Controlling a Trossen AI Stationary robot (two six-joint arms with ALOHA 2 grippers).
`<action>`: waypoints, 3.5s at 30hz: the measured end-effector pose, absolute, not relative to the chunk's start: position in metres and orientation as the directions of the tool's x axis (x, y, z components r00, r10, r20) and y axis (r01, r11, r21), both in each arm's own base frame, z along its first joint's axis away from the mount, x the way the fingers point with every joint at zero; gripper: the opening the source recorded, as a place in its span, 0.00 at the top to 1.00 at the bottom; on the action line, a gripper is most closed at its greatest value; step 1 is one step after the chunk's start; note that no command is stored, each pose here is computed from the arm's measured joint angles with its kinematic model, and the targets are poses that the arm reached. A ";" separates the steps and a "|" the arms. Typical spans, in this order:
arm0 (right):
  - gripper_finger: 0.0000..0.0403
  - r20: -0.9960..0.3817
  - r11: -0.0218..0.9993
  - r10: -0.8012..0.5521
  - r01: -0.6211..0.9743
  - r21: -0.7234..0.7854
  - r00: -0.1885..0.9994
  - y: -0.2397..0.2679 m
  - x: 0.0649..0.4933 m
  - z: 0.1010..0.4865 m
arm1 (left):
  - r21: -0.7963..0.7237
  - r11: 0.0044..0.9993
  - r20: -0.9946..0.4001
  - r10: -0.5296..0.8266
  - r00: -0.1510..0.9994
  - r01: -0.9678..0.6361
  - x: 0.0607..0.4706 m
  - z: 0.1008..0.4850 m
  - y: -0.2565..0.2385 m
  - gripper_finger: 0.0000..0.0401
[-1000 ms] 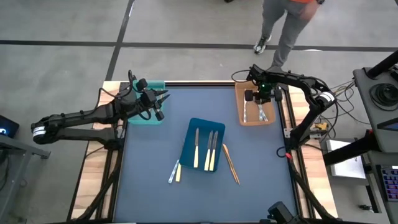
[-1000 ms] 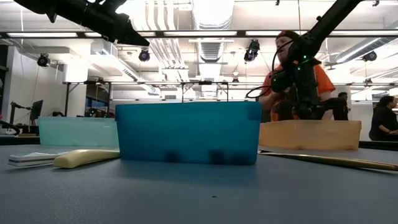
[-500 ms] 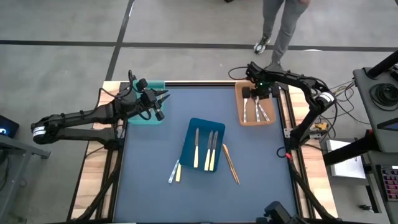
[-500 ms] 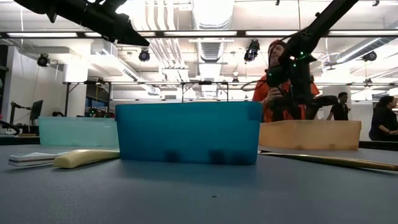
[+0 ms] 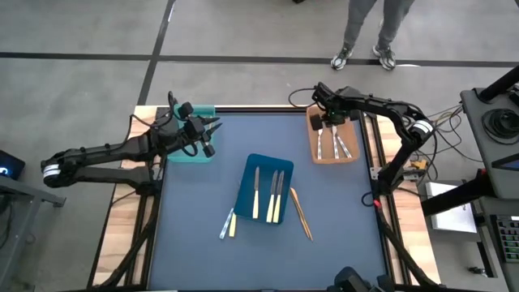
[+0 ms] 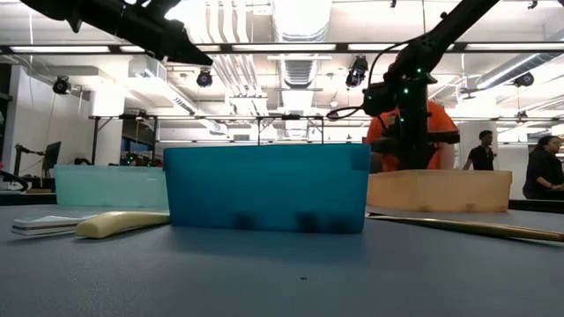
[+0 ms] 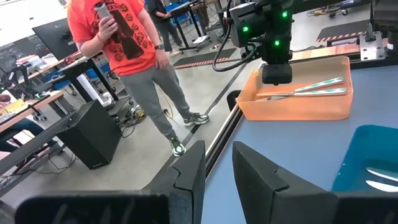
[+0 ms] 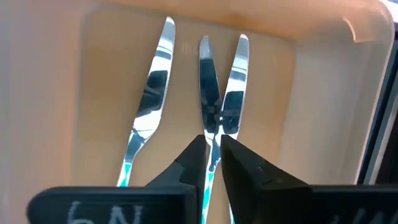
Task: Sort silverware by color (type)
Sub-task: Put the right blue and white knife into the orange bin
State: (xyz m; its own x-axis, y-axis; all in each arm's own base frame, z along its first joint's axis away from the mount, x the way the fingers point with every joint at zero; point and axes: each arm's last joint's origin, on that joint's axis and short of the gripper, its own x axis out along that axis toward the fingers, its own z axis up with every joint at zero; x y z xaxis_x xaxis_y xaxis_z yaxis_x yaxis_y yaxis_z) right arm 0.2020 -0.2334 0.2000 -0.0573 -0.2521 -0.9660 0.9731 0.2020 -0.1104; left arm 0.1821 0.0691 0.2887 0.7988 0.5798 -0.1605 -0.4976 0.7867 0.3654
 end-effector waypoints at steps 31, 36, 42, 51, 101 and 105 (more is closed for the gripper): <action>0.98 -0.936 0.206 -0.241 0.928 -0.309 -0.258 -0.210 0.210 0.143 | 0.411 0.749 -0.041 0.585 0.810 -0.520 0.190 0.307 0.072 0.84; 0.98 -0.950 0.219 -0.232 0.940 -0.260 -0.208 -0.207 0.219 0.146 | 0.407 0.750 -0.042 0.585 0.810 -0.521 0.190 0.306 0.072 0.84; 0.98 -0.956 0.203 -0.241 0.955 -0.215 -0.165 -0.207 0.225 0.151 | 0.396 0.754 -0.042 0.585 0.810 -0.524 0.190 0.306 0.072 0.84; 0.98 -0.967 0.309 -0.187 0.923 -0.228 -0.176 -0.215 0.224 0.172 | 0.394 0.755 -0.042 0.585 0.810 -0.524 0.190 0.306 0.072 0.84; 0.84 -0.985 0.644 -0.066 0.748 -0.162 -0.157 -0.213 0.215 0.162 | 0.412 0.753 -0.061 0.584 0.809 -0.513 0.190 0.304 0.072 0.84; 0.85 -0.986 0.579 -0.067 0.799 -0.163 -0.153 -0.214 0.216 0.162 | 0.414 0.753 -0.063 0.584 0.809 -0.511 0.190 0.304 0.072 0.84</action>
State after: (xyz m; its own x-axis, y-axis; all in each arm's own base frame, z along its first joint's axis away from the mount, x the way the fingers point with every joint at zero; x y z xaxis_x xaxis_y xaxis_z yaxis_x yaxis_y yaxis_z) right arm 0.2156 -0.2136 0.1618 -0.1526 -0.0674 -0.9860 0.7989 0.5788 -0.1632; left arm 0.1901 0.0717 0.3041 0.8092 0.5840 -0.0634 -0.5112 0.7532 0.4140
